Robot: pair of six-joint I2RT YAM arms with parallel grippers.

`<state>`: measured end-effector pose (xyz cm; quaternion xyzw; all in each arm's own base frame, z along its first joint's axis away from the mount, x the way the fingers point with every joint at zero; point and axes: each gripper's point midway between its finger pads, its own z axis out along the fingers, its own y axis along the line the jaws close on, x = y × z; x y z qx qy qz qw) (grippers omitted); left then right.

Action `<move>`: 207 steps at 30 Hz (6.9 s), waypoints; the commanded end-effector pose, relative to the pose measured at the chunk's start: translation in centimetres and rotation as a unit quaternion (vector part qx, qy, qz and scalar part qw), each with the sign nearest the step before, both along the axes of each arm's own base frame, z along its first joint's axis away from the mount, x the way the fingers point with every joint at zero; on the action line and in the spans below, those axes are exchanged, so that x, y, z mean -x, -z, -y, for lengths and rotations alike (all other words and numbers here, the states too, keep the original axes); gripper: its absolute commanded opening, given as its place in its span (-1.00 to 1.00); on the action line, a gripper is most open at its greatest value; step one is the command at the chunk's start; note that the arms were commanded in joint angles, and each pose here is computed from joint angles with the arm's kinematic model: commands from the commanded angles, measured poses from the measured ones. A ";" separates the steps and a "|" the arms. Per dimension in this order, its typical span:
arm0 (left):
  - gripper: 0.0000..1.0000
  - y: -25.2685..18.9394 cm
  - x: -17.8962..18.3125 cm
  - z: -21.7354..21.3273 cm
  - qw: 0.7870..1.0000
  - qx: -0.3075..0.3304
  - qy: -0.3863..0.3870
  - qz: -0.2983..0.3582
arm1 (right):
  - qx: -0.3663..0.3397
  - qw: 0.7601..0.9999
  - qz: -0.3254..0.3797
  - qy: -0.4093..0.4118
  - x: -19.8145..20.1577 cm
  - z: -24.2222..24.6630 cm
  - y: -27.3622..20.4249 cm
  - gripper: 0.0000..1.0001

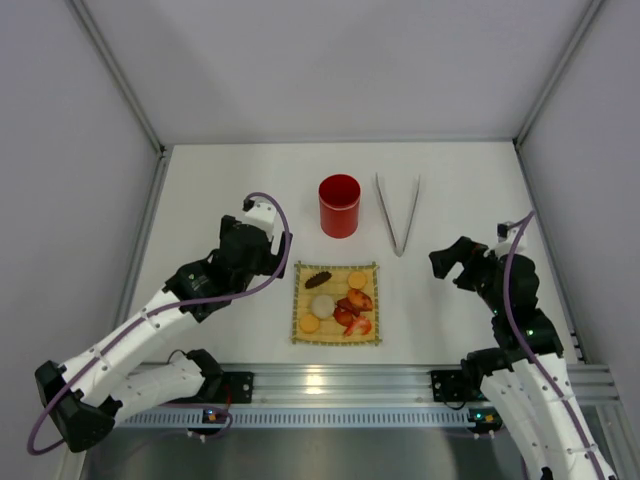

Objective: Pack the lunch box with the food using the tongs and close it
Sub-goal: Pick up the clamp at the center of the board, then pick up the fake food from the plate.

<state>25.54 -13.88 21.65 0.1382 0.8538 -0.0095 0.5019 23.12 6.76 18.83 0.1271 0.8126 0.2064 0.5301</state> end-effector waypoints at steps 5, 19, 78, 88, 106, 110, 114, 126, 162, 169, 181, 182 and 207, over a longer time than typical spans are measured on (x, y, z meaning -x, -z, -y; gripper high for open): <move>0.98 -0.1 -0.3 0.3 1.000 0.007 -0.001 0.008 | 0.022 1.000 0.010 0.002 -0.9 0.5 -1.7 0.99; 0.98 0.0 -0.3 0.3 1.000 0.003 0.000 0.004 | 0.080 0.995 -0.055 0.009 -9.4 -0.1 -2.7 0.99; 0.98 0.6 -0.3 0.4 1.000 -0.003 0.001 -0.004 | 0.227 0.935 -0.268 -0.037 -21.4 -8.5 15.8 0.92; 0.98 0.6 -0.3 0.4 1.000 -0.003 0.002 -0.005 | 0.219 0.938 -0.265 -0.033 -20.8 -7.7 16.4 0.40; 0.98 0.7 -0.3 0.3 1.000 -0.007 0.000 -0.006 | 0.212 0.958 -0.194 -0.013 -18.3 -5.9 7.1 0.08; 0.98 0.7 -0.4 0.3 1.000 -0.006 0.001 -0.005 | 0.206 0.961 -0.183 -0.009 -16.7 -5.3 5.5 0.08; 0.98 0.7 -0.4 0.4 1.000 -0.007 0.001 -0.006 | 0.195 0.966 -0.170 -0.012 -15.0 -5.0 4.0 -0.01; 0.98 0.7 -0.3 0.4 1.000 -0.007 -0.008 -0.017 | 0.163 0.979 -0.106 -0.062 -7.1 -5.9 -1.8 -0.13; 0.98 1.8 2.7 -3.1 0.998 0.010 -0.051 -0.028 | 0.159 0.926 -0.086 -0.330 11.4 -19.7 0.5 -0.17; 0.98 1.9 2.7 -3.0 0.998 0.011 -0.049 -0.029 | 0.171 0.922 -0.086 -0.336 11.8 -20.5 0.8 -0.03; 0.98 1.9 2.7 -2.9 0.998 0.012 -0.048 -0.030 | 0.190 0.910 -0.099 -0.355 13.0 -21.4 2.4 0.05; 0.98 1.9 2.8 -2.9 0.998 0.012 -0.047 -0.030 | 0.192 0.909 -0.100 -0.357 13.1 -21.4 2.5 0.04; 0.98 2.0 2.8 -2.9 0.998 0.014 -0.045 -0.031 | 0.220 0.896 -0.118 -0.369 13.8 -22.5 4.4 -0.07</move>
